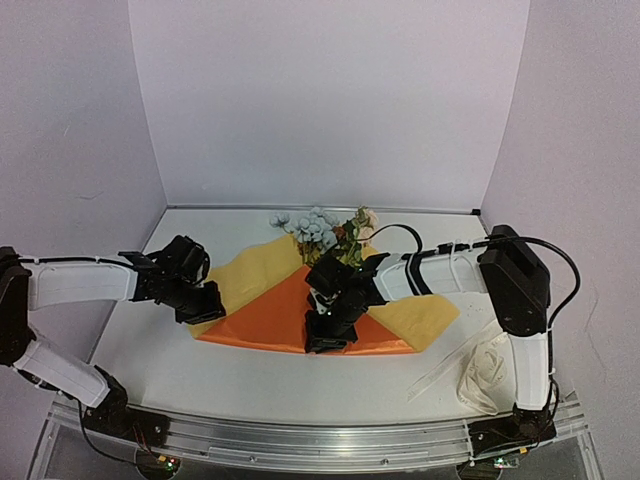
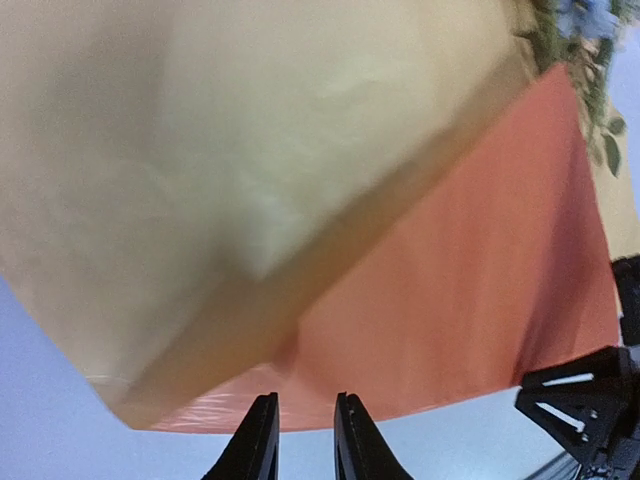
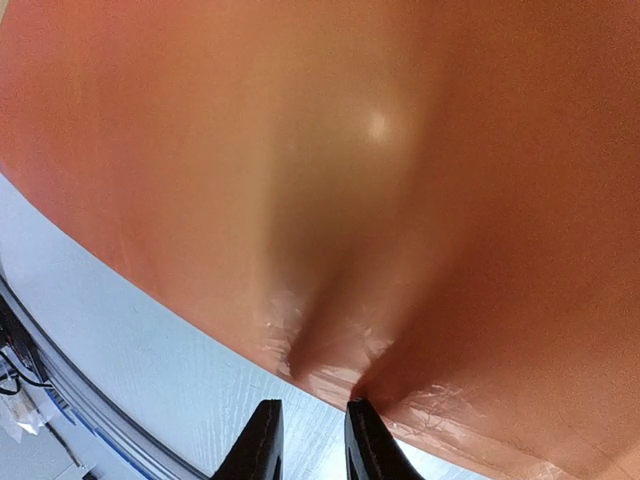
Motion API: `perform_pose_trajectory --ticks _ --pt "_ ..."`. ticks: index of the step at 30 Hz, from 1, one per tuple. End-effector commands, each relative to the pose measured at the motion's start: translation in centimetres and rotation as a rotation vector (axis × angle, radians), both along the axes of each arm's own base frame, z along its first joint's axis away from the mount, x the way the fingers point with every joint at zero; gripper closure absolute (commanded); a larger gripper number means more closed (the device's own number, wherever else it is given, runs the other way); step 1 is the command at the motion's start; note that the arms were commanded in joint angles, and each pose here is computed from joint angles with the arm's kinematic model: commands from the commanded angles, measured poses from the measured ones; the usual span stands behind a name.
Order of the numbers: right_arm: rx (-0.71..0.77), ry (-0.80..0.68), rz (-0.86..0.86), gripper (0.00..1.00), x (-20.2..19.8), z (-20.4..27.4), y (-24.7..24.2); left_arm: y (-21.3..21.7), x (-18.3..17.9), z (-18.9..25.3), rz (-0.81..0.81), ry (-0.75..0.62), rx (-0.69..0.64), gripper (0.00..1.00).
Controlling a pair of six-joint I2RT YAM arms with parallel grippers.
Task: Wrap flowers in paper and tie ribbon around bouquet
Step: Press the fold line of the 1/4-folded wrapping paper.
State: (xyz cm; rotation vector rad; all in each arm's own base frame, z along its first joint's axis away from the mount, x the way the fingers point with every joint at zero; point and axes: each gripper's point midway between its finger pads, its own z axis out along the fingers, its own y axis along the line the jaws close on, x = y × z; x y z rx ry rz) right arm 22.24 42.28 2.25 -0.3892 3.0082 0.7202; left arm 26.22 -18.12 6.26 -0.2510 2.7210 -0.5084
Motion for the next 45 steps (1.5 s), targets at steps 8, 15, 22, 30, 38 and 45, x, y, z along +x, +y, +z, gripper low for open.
perform_pose_trajectory --ticks 8,15,22,30,38,45 --pt "-0.037 0.015 -0.032 0.79 0.0 -1.3 -0.4 -11.0 -1.4 -0.7 -0.366 -0.036 -0.155 0.86" --pt "-0.061 0.006 -0.045 0.8 0.0 -1.7 -1.3 -10.3 -2.5 -4.6 -0.345 0.06 -0.107 0.91" --pt "-0.104 -0.014 -0.057 0.81 -0.6 -2.0 -3.8 -8.0 -3.9 -8.1 -0.294 0.166 -0.008 0.98" --pt "-0.165 -0.033 -0.147 0.82 -1.3 -3.2 -10.5 -7.5 -4.5 -8.8 -0.295 0.196 0.014 0.98" --pt "-0.226 -0.005 -0.356 0.83 -2.1 -4.8 -19.3 -7.7 -4.5 -9.0 -0.295 0.208 0.009 0.99" --pt "-0.186 0.057 -0.541 0.84 -2.6 -4.9 -23.1 -8.0 -4.3 -8.9 -0.297 0.208 0.005 0.99"
